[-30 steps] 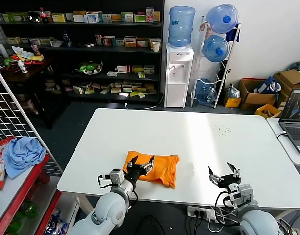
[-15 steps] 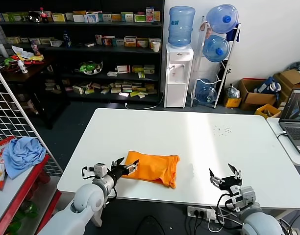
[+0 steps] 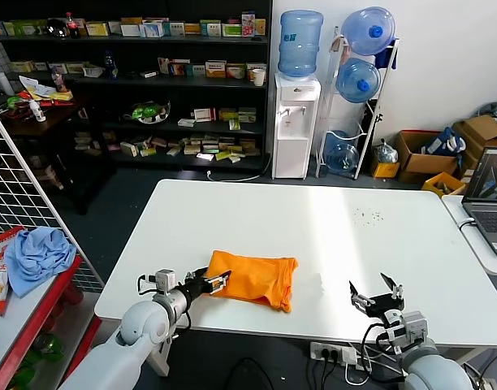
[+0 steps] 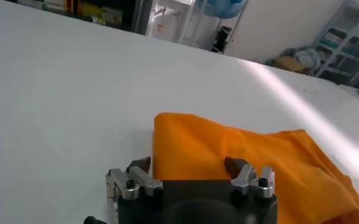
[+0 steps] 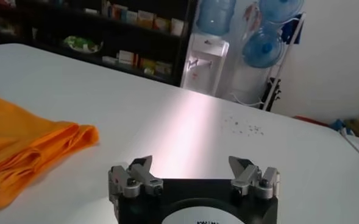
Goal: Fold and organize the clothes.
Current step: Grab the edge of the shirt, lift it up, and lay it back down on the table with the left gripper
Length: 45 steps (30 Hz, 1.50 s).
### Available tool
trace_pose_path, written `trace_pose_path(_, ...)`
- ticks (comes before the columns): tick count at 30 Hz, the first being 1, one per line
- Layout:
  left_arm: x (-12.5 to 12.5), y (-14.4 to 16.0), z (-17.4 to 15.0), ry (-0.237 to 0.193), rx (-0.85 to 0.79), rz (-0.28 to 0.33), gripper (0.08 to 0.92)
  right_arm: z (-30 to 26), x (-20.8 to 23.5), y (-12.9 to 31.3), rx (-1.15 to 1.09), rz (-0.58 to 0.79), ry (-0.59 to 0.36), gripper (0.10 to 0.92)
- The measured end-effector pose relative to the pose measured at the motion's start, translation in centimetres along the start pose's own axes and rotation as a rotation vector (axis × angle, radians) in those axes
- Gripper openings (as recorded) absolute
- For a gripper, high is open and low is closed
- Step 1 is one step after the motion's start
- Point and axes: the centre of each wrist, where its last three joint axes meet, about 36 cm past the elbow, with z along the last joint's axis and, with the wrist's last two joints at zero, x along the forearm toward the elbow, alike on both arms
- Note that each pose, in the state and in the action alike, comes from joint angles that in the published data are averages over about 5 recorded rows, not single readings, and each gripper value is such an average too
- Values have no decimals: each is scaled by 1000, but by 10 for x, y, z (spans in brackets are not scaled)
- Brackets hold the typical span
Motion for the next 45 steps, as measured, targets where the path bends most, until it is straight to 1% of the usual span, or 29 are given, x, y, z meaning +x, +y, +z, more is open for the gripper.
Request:
trace_pose_path(3, 0, 0, 1, 5, 4, 8, 765, -1, -1, 1, -1, 0, -2, 823)
trace_pose_path(9, -1, 0, 1, 4, 11, 16, 594, -1, -1, 1, -4, -2, -1, 823)
trace_pose_path(11, -1, 0, 2, 3, 13, 18, 525, -1, -1, 1, -5, -2, -1, 823)
trace_pose_path(16, 0, -3, 4, -10, 20, 18, 378, -2, -2, 1, -6, -1, -3, 823)
trace_pose_path(21, 3, -2, 4, -30, 23, 2, 231, -2, -3, 4, -9, -5, -3, 823)
trace_pose_path(24, 8, 2, 2, -40, 21, -18, 179, -2, -4, 5, -11, -9, -4, 823)
trace_pose_path(27, 13, 7, 0, -46, 17, -44, 172, -3, -6, 7, -12, -11, -4, 823)
trace_pose_path(31, 22, 17, -5, -49, 2, -96, 172, -3, -10, 10, -12, -14, -2, 823)
trace_pose_path(34, 31, 28, -10, -50, -20, -155, 172, -4, -13, 13, -13, -19, -3, 823)
trace_pose_path(40, 56, 65, -24, -57, -96, -301, 172, -7, -21, 22, -19, -38, -11, 823)
trace_pose_path(45, 78, 103, -42, -79, -201, -436, 172, -10, -25, 29, -23, -57, -19, 823)
